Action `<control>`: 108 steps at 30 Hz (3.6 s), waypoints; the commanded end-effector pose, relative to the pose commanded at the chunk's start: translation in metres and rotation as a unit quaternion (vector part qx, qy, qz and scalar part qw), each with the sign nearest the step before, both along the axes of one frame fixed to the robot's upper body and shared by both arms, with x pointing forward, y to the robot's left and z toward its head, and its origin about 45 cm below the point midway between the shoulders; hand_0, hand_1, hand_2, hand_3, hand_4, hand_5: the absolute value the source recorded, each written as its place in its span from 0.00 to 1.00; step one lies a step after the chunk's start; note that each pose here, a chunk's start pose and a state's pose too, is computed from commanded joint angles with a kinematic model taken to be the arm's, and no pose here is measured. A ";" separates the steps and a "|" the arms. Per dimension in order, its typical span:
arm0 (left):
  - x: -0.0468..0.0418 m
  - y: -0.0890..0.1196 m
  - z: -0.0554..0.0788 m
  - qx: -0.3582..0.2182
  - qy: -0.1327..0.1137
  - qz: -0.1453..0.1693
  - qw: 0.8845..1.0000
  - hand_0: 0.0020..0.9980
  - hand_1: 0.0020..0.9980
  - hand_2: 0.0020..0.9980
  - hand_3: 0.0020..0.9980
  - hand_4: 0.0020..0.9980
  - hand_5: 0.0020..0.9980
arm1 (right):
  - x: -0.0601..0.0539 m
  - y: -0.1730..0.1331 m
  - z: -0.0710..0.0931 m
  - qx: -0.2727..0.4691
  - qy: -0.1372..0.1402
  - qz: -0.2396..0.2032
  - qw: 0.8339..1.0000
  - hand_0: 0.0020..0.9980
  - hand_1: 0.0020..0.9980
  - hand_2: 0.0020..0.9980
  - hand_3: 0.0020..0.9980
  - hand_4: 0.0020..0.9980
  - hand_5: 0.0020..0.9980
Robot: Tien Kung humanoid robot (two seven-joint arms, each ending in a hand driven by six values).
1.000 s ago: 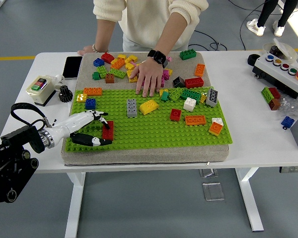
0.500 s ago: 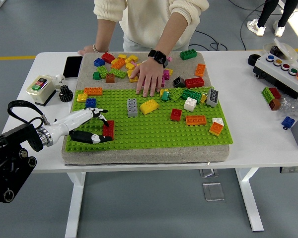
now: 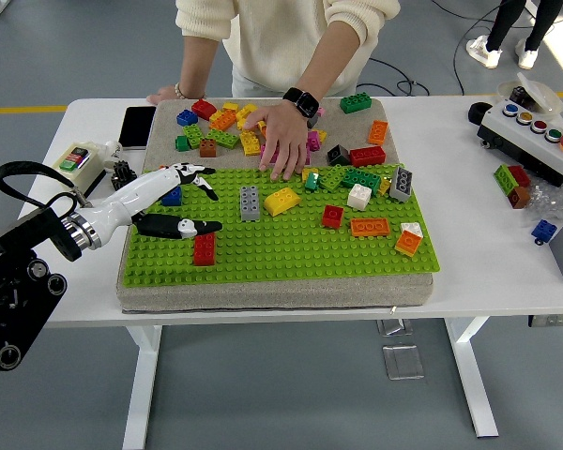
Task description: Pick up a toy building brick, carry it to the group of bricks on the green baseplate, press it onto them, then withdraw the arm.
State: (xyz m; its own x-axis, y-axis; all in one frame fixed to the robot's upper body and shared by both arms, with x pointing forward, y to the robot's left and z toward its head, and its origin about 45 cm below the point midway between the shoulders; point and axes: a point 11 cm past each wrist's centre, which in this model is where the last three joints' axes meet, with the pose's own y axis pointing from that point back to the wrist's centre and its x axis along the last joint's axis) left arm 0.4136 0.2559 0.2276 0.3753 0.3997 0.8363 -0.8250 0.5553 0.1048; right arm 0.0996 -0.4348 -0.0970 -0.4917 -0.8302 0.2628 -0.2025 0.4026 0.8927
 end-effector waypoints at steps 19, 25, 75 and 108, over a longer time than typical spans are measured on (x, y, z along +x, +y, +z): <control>0.0345 0.000 0.025 0.025 -0.028 0.020 0.999 0.87 0.80 0.82 0.91 1.00 0.15 | 0.002 -0.001 0.001 -0.001 -0.002 -0.001 1.000 0.72 0.64 0.68 0.61 0.94 0.49; 0.0379 0.008 0.026 0.026 -0.039 0.040 0.998 0.81 0.74 0.75 0.86 1.00 0.11 | 0.001 0.000 0.000 0.000 -0.001 0.001 1.000 0.72 0.64 0.68 0.61 0.94 0.49; 0.0406 0.013 0.037 -0.042 -0.070 0.060 0.995 0.66 0.68 0.66 0.70 0.45 0.00 | 0.001 0.001 0.000 0.000 -0.002 0.000 1.000 0.72 0.64 0.68 0.61 0.94 0.49; 0.0404 -0.013 -0.008 0.009 0.019 0.041 0.999 0.82 0.79 0.78 0.84 0.92 0.10 | 0.002 0.000 0.000 -0.001 -0.001 0.005 1.000 0.72 0.64 0.68 0.61 0.94 0.48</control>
